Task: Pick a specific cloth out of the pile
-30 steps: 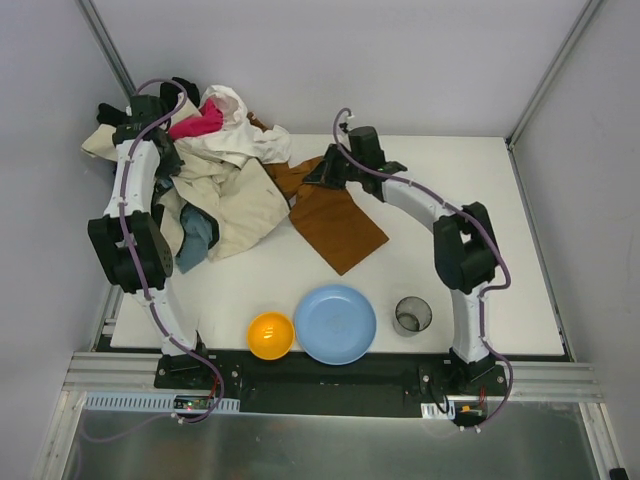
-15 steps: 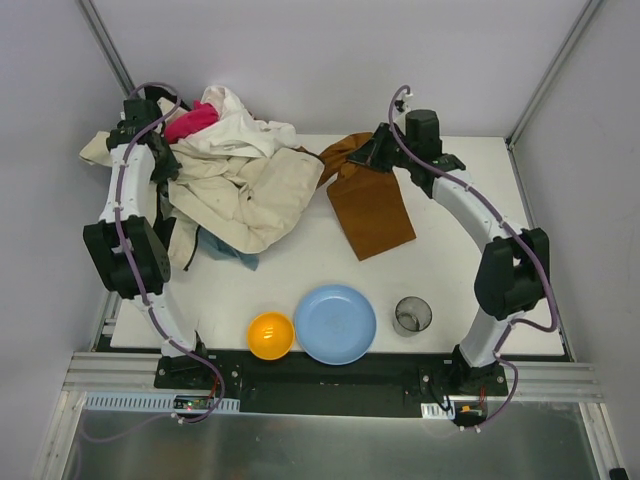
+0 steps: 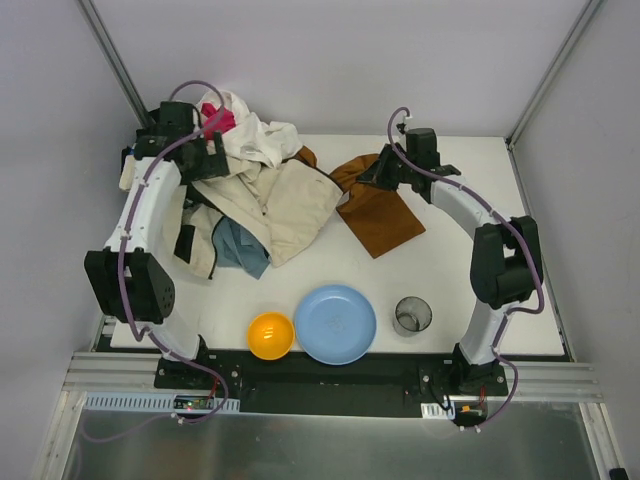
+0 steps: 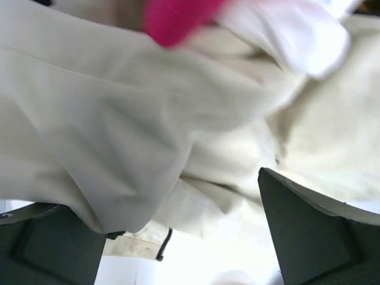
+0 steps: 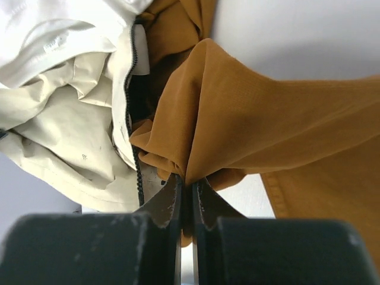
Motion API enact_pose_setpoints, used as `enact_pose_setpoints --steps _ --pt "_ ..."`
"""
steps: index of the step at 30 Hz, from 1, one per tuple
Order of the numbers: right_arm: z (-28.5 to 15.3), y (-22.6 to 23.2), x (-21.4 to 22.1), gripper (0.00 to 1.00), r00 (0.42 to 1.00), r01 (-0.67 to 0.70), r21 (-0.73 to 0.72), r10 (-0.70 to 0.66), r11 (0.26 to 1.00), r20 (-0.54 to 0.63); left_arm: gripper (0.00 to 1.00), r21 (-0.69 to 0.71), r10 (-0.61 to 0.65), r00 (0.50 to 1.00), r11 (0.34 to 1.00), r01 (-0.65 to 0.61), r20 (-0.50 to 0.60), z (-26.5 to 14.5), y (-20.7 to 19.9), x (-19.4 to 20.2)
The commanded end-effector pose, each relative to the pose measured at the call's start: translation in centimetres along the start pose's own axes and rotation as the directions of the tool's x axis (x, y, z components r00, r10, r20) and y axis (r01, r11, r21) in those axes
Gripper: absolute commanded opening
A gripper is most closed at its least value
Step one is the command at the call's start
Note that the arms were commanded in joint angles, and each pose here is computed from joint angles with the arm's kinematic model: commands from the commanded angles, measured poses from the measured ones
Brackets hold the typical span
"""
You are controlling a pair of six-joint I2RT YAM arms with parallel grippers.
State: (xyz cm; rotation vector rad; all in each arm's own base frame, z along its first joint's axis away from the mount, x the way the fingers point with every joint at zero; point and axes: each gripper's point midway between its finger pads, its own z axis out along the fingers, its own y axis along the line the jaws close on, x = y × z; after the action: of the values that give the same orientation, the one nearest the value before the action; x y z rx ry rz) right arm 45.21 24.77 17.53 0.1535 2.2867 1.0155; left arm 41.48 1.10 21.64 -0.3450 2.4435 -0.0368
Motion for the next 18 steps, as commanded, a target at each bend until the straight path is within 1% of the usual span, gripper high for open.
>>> enact_pose_setpoints --steps 1,5,7,13,18 --pt "0.0 0.2 -0.4 0.01 0.999 0.041 -0.031 -0.040 0.999 0.016 0.99 0.071 0.127 0.988 0.989 -0.133 0.085 -3.0 -5.2 1.0" --pt "0.0 -0.7 0.4 0.01 0.999 0.032 -0.019 -0.032 0.999 -0.002 0.99 0.113 0.220 0.968 0.966 -0.234 0.123 -3.3 -9.7 2.8" --pt "0.0 -0.9 0.6 0.01 0.999 0.031 -0.019 -0.031 0.999 -0.008 0.99 0.145 0.290 0.949 0.941 -0.306 0.123 -3.0 -12.8 4.2" --pt "-0.2 -1.4 1.0 0.01 0.999 0.025 -0.018 -0.025 1.000 -0.022 0.99 0.209 0.452 0.885 0.860 -0.466 0.116 -1.1 -20.7 7.4" --pt "-0.2 -1.4 1.3 0.01 0.999 0.019 -0.025 -0.020 0.999 -0.032 0.99 0.252 0.548 0.829 0.792 -0.556 0.107 1.6 -26.8 10.2"
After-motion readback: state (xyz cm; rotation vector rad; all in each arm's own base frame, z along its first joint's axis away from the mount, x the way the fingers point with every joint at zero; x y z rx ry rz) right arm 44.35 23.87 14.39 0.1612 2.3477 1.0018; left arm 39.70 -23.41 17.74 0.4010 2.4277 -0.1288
